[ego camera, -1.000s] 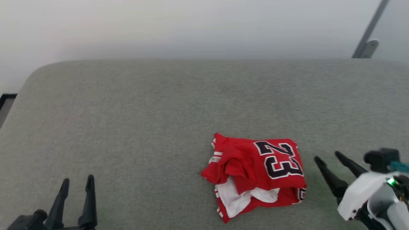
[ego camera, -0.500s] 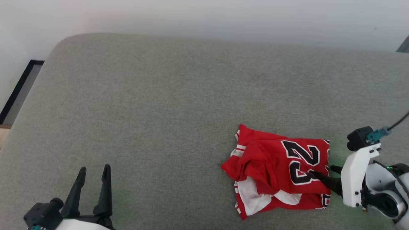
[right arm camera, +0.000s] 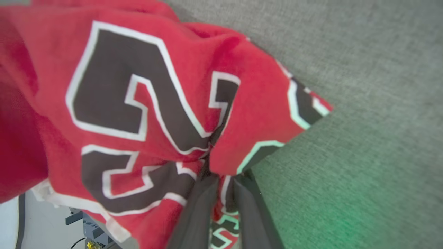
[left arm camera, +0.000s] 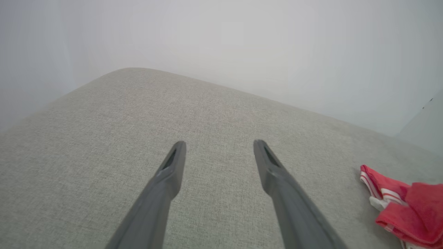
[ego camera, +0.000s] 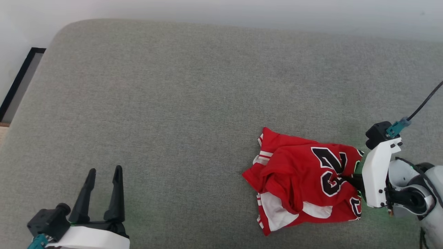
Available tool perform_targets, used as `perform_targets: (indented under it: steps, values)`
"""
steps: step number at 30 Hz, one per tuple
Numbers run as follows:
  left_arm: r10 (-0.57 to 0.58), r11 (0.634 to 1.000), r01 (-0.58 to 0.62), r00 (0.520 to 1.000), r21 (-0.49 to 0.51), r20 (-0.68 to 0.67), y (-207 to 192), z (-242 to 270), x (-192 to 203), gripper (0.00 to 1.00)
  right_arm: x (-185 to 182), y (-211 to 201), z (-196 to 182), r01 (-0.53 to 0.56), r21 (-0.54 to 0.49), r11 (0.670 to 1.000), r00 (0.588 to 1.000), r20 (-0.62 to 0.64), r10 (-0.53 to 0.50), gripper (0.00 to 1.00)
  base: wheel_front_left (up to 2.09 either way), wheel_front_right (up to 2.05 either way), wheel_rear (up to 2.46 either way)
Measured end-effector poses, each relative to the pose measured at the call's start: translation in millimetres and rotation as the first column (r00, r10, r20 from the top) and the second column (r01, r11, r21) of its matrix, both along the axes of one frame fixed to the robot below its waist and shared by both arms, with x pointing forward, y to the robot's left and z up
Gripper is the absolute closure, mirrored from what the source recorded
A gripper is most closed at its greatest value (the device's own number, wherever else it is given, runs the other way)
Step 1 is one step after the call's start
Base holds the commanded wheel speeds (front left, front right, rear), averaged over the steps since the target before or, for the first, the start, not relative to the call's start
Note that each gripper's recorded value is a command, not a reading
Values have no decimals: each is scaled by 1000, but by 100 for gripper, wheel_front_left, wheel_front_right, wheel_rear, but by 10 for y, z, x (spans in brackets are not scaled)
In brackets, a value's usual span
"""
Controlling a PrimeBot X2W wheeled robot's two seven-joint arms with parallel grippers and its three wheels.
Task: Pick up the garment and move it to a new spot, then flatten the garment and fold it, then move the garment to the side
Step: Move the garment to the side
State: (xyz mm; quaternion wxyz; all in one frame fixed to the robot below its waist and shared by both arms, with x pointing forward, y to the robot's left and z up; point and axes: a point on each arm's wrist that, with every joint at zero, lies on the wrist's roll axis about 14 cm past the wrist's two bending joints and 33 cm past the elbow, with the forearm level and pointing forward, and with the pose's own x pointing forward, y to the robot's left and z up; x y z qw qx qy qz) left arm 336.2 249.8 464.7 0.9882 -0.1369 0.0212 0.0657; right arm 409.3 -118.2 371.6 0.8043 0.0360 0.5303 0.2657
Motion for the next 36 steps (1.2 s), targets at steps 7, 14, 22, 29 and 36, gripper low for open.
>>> perform_targets:
  steps: [7,14,22,29,36]
  values:
    - [-35,999,35,999,18,12,-43,30,161,0,225,-344,197,61,-31,998,993,105,-57,100,0,0,0]
    - [-142,989,140,989,47,37,-278,89,457,0,394,-1018,426,191,-115,975,964,209,-165,100,0,0,0]
    - [-326,945,320,940,68,100,-827,230,895,0,473,-1776,715,344,-208,916,907,325,-267,100,0,0,0]
    - [-494,869,488,858,78,142,-1439,279,1239,0,511,-2502,1009,502,-282,817,819,459,-345,100,0,0,0]
    - [-599,800,595,787,72,150,-1868,199,1432,0,522,-3075,1210,605,-363,709,750,558,-354,100,0,0,0]
